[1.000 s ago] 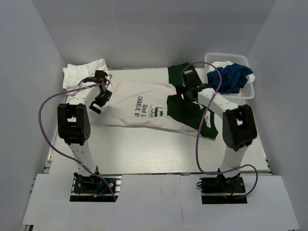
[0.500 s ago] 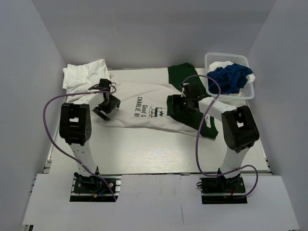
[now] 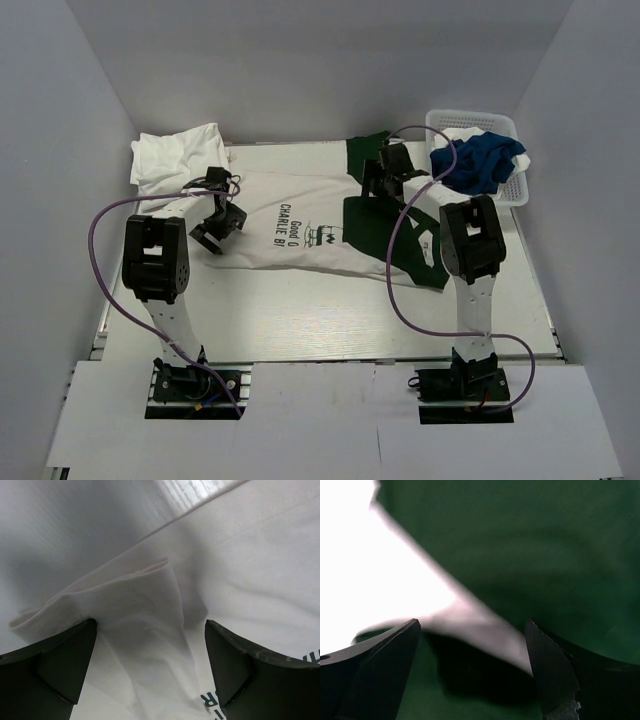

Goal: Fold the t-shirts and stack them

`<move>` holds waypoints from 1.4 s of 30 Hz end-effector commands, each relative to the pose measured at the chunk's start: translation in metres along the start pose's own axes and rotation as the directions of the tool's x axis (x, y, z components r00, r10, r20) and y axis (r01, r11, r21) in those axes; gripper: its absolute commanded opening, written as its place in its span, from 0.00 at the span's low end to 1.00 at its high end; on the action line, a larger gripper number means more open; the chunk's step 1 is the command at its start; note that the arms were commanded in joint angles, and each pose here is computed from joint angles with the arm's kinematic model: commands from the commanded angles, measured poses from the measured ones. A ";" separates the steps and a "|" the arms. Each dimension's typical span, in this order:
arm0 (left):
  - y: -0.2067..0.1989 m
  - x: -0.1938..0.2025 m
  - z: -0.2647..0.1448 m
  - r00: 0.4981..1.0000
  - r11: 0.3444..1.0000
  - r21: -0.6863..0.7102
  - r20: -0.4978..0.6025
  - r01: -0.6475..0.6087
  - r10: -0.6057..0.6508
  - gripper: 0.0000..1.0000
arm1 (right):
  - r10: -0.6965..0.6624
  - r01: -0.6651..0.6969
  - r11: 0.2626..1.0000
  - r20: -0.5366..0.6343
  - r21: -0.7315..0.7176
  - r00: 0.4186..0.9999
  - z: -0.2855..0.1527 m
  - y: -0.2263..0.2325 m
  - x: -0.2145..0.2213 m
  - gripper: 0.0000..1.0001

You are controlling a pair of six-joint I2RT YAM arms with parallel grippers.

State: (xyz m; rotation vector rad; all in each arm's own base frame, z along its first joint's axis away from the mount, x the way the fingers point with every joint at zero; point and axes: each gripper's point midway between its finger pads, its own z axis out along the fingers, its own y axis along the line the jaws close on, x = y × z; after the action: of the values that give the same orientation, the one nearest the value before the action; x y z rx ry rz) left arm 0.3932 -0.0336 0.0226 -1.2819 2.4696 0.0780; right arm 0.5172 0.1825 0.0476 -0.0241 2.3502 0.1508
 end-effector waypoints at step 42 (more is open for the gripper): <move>0.199 0.119 -0.034 0.983 0.960 -0.278 -0.185 -0.033 -0.020 0.99 | 0.343 -0.269 0.939 -0.523 0.214 0.781 -0.242 -0.081 0.289 0.90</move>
State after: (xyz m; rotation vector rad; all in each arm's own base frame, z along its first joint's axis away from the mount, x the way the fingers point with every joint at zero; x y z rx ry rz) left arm 0.2281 -0.0140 0.0105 -1.3687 2.5234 0.2193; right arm 0.2117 0.1182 0.0266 0.4151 2.7106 0.4061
